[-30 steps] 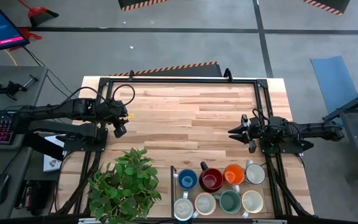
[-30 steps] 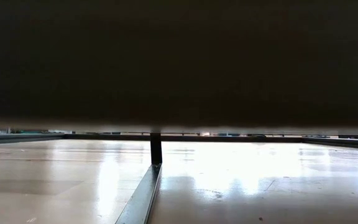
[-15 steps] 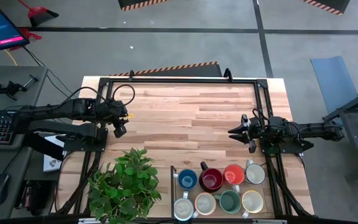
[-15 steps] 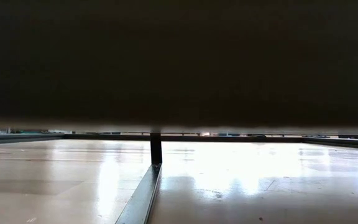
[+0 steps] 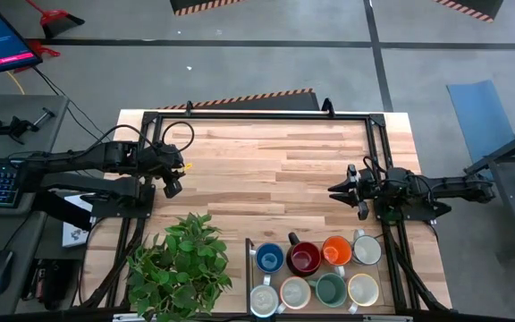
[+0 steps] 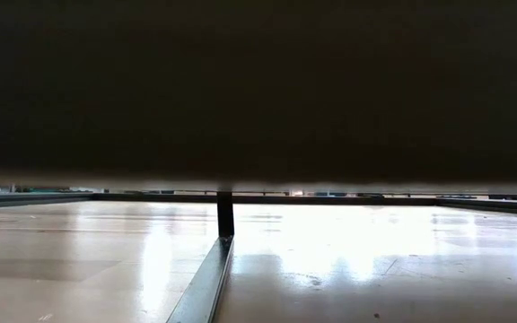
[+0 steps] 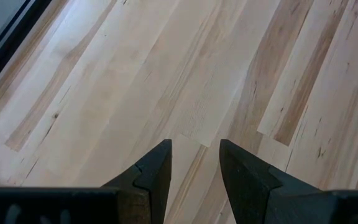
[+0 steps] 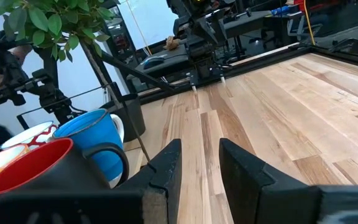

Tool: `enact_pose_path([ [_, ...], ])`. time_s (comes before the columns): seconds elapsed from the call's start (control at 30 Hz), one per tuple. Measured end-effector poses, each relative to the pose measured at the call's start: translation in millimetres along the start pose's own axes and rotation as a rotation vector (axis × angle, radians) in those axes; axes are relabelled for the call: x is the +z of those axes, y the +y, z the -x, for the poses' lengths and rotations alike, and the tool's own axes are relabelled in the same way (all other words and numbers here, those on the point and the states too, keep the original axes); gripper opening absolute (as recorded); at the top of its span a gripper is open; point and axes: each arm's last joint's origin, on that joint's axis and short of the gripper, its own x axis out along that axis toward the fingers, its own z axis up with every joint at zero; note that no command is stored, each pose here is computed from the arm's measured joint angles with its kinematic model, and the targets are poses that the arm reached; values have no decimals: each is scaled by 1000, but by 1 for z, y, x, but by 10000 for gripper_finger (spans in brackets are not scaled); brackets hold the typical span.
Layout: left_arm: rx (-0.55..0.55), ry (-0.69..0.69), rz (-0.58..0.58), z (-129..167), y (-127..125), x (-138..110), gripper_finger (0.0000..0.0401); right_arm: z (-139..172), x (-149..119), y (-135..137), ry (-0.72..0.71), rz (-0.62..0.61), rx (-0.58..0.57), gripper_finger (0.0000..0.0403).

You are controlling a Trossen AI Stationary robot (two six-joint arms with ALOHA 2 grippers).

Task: Place coffee mugs
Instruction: Return to home position

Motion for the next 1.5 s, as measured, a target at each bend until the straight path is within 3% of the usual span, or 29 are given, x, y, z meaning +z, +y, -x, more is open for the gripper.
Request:
enact_pose_path([
  [0.37,0,-1,0,0,0,0,125,0,0,0,0,0,0,89],
  [0.43,-7,-28,53,1,0,2,125,0,0,0,0,0,0,89],
  [0.5,-11,-141,197,5,0,10,125,0,0,0,0,0,0,89],
  [0.57,-50,-283,264,12,-1,19,125,0,0,0,0,0,0,89],
  [0.63,-106,-429,219,23,-3,27,125,0,0,0,1,0,0,89],
  [0.77,-195,-718,10,42,-10,36,125,0,0,0,0,0,0,89],
  [0.9,-381,-908,-112,29,-16,17,125,0,0,0,0,0,0,89],
  [1.03,-505,-1017,-96,4,-17,-11,125,0,0,0,0,0,0,89],
  [1.23,-589,-1058,-100,-26,-15,-47,125,0,0,0,0,0,0,89],
  [1.5,-608,-1086,-87,-37,-12,-63,125,0,0,0,-1,0,0,89],
])
